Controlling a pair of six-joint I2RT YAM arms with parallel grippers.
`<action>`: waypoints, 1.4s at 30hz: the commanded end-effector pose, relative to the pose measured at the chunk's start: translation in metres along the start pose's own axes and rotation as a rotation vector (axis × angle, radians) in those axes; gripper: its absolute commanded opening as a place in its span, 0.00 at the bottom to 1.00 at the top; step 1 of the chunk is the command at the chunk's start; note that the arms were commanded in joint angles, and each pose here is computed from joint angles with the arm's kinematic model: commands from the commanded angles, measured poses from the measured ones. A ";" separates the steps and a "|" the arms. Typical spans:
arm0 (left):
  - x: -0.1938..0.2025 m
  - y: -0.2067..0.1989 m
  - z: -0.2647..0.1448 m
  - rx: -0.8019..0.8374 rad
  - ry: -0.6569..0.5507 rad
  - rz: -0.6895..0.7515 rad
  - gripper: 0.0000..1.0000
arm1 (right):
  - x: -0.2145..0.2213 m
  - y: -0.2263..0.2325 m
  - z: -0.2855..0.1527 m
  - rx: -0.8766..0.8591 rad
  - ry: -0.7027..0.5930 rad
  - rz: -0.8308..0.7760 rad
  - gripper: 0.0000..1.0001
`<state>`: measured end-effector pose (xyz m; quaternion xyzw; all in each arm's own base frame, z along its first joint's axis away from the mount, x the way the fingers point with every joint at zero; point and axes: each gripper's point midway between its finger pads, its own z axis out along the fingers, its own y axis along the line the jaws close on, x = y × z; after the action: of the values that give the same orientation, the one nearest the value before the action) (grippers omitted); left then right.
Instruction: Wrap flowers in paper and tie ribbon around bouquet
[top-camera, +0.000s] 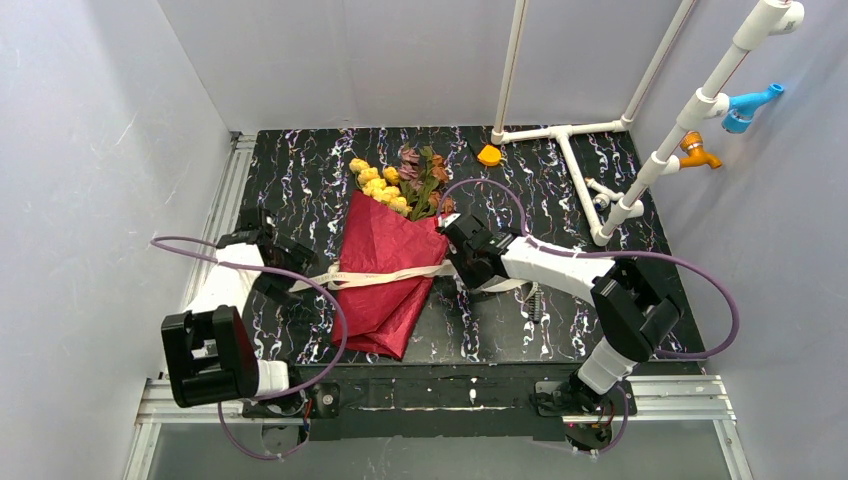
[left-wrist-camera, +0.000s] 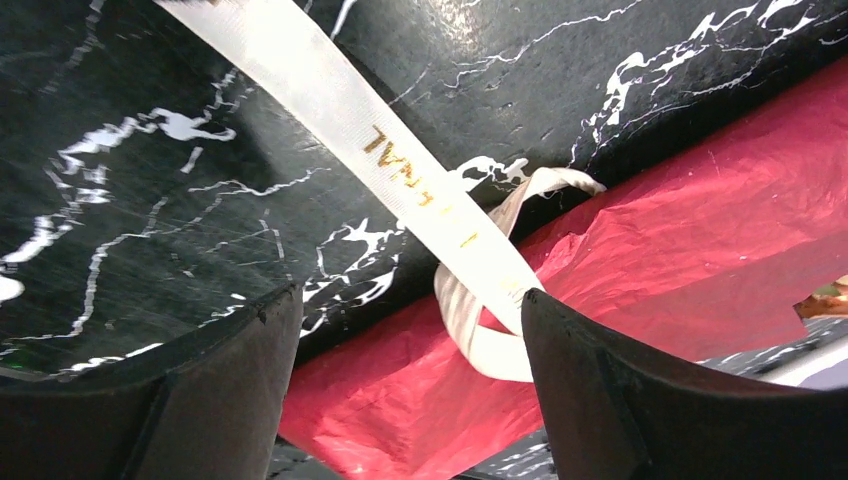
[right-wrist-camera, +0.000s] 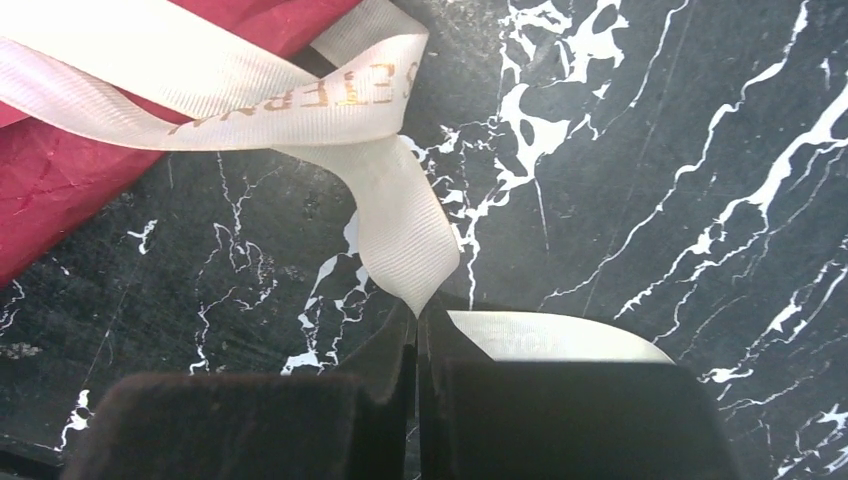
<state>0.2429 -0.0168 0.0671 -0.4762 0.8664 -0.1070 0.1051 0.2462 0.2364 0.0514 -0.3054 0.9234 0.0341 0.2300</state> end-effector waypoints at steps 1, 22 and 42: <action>0.011 -0.010 0.014 0.005 0.052 -0.133 0.78 | -0.006 0.011 0.002 -0.049 -0.028 0.029 0.01; 0.005 -0.001 0.062 -0.099 0.085 -0.095 0.00 | -0.023 -0.036 -0.047 0.079 -0.155 0.176 0.01; -0.028 0.005 0.035 -0.158 -0.051 0.036 0.00 | 0.011 -0.132 -0.063 0.144 -0.319 0.666 0.01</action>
<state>0.2640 -0.0213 0.0187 -0.4898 0.8662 -0.0827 0.0550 0.2897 0.0996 0.1219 0.0377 0.9262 0.0483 0.3721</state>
